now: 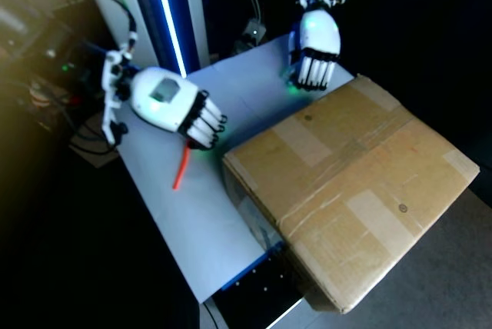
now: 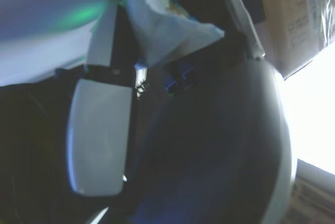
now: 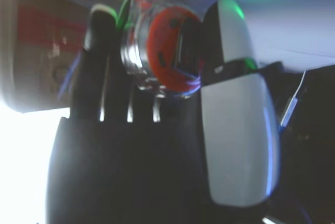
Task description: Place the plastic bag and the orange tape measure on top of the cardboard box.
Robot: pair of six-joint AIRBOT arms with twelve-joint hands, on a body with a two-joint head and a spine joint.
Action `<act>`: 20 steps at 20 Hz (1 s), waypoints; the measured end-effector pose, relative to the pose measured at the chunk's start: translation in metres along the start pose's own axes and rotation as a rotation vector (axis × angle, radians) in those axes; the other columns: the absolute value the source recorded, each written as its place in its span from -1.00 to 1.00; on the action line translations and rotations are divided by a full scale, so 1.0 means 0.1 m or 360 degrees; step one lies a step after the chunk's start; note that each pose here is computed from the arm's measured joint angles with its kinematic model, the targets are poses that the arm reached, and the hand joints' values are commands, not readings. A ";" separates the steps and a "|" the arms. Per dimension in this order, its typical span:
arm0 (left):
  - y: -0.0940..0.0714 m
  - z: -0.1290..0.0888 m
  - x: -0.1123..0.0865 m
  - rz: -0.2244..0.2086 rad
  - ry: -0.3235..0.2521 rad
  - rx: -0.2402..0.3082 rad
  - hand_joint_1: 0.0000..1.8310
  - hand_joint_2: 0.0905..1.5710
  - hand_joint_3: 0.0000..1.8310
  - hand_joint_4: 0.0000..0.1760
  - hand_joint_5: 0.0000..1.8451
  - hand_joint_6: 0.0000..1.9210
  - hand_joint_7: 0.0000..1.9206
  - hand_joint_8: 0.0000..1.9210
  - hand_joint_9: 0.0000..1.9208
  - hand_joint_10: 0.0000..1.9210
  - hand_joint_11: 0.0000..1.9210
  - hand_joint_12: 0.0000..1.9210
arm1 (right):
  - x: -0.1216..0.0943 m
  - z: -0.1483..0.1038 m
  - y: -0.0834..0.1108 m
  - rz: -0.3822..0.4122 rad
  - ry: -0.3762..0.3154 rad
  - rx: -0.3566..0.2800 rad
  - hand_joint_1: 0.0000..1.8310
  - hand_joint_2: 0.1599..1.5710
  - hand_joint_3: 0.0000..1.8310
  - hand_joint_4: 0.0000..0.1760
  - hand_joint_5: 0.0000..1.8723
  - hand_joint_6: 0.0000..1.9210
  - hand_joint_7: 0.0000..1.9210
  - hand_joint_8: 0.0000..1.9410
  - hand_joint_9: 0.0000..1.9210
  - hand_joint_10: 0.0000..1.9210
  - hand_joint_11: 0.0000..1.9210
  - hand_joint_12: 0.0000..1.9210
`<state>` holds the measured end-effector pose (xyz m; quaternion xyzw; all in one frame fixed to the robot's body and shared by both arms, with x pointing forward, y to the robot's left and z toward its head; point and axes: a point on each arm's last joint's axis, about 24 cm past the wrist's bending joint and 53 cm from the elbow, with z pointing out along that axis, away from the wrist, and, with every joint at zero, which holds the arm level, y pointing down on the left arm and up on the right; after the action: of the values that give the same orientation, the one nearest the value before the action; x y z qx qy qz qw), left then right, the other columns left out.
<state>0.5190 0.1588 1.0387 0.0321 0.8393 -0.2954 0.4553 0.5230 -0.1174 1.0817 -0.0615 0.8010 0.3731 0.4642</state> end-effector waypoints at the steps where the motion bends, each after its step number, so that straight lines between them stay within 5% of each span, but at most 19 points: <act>1: 0.00 -0.03 -0.08 -0.0044 -0.0018 0.0016 0.59 0.60 -1.00 -1.00 -0.45 0.62 -0.44 0.36 -0.26 0.47 -0.38 0.94 | -0.10 0.00 0.07 0.0000 -0.0050 -0.0028 0.60 0.52 -1.00 -1.00 -0.20 0.49 -0.34 0.32 -0.27 0.36 -0.49 0.89; 5: -0.19 -0.13 -0.50 -0.0026 -0.0182 0.0120 0.59 0.59 -1.00 -1.00 -0.42 0.58 -0.42 0.41 -0.29 0.49 -0.38 0.91 | -0.30 -0.02 0.16 -0.0009 -0.0152 -0.0071 0.60 0.51 -1.00 -1.00 -0.19 0.50 -0.30 0.31 -0.24 0.30 -0.49 0.84; 7: -0.36 -0.20 -0.74 0.0019 -0.0293 0.0200 0.46 0.53 -1.00 -1.00 -0.25 0.48 -0.27 0.35 -0.14 0.43 -0.26 0.45 | -0.41 -0.01 0.21 -0.0014 -0.0196 -0.0090 0.61 0.48 -1.00 -1.00 -0.21 0.46 -0.26 0.28 -0.18 0.29 -0.43 0.80; 9: -0.43 -0.28 -0.92 0.0050 -0.0386 0.0236 0.47 0.51 -1.00 -1.00 -0.19 0.39 -0.23 0.32 -0.15 0.43 -0.28 0.46 | -0.57 0.00 0.30 -0.0018 -0.0265 -0.0126 0.62 0.45 -1.00 -1.00 -0.19 0.37 -0.22 0.21 -0.12 0.29 -0.39 0.78; 12: -0.48 -0.43 -1.28 0.0095 -0.0571 0.0273 0.49 0.43 -1.00 -1.00 -0.14 0.29 -0.09 0.06 -0.02 0.30 -0.12 0.34 | -0.91 0.00 0.45 -0.0071 -0.0408 -0.0187 0.61 0.51 -1.00 -1.00 -0.28 0.49 -0.31 0.37 -0.25 0.44 -0.37 0.78; 13: -0.53 -0.46 -1.38 0.0102 -0.0630 0.0300 0.50 0.41 -1.00 -1.00 -0.12 0.23 -0.05 -0.01 0.04 0.23 0.01 0.32 | -1.00 0.00 0.51 -0.0096 -0.0452 -0.0205 0.50 0.48 -1.00 -1.00 -0.22 0.36 -0.30 0.30 -0.08 0.47 -0.04 0.67; 14: -0.58 -0.47 -1.49 0.0109 -0.0687 0.0333 0.50 0.41 -1.00 -1.00 -0.13 0.22 -0.05 0.00 0.05 0.23 0.03 0.31 | -1.09 0.00 0.56 -0.0134 -0.0491 -0.0220 0.50 0.44 -1.00 -1.00 -0.14 0.00 -0.17 0.34 -0.07 0.52 0.20 0.72; 15: -0.62 -0.48 -1.56 0.0124 -0.0719 0.0360 0.50 0.40 -1.00 -1.00 -0.12 0.17 -0.05 0.04 0.05 0.24 0.04 0.31 | -1.15 -0.01 0.59 -0.0172 -0.0519 -0.0226 0.50 0.44 -1.00 -1.00 -0.03 -0.20 -0.22 0.45 -0.10 0.56 0.25 0.75; 16: -0.66 -0.49 -1.65 0.0139 -0.0758 0.0387 0.50 0.41 -1.00 -1.00 -0.13 0.10 -0.04 0.12 0.01 0.28 -0.02 0.31 | -1.21 -0.01 0.62 -0.0194 -0.0547 -0.0233 0.34 0.45 -0.99 -1.00 -0.06 0.27 -0.16 0.29 0.29 0.48 0.35 0.69; 19: -0.81 -0.53 -2.05 0.0192 -0.0948 0.0465 0.51 0.40 -1.00 -1.00 -0.11 -0.06 0.01 0.12 0.00 0.32 0.02 0.40 | -1.48 -0.03 0.66 -0.0267 -0.0654 -0.0242 0.33 0.43 -1.00 -1.00 0.02 0.18 -0.17 0.28 0.32 0.46 0.37 0.68; 20: -0.89 -0.51 -2.20 0.0217 -0.1038 0.0497 0.53 0.31 -1.00 -1.00 0.06 -0.33 0.16 -0.12 0.16 0.16 0.11 0.32 | -1.59 -0.04 0.68 -0.0337 -0.0706 -0.0239 0.33 0.45 -0.99 -1.00 -0.04 0.32 -0.17 0.24 0.32 0.45 0.37 0.67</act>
<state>0.5808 0.1590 1.2736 0.0611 0.5907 -0.3836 0.7072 0.5786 -0.1108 1.2450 -0.0958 0.6387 0.3852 0.6591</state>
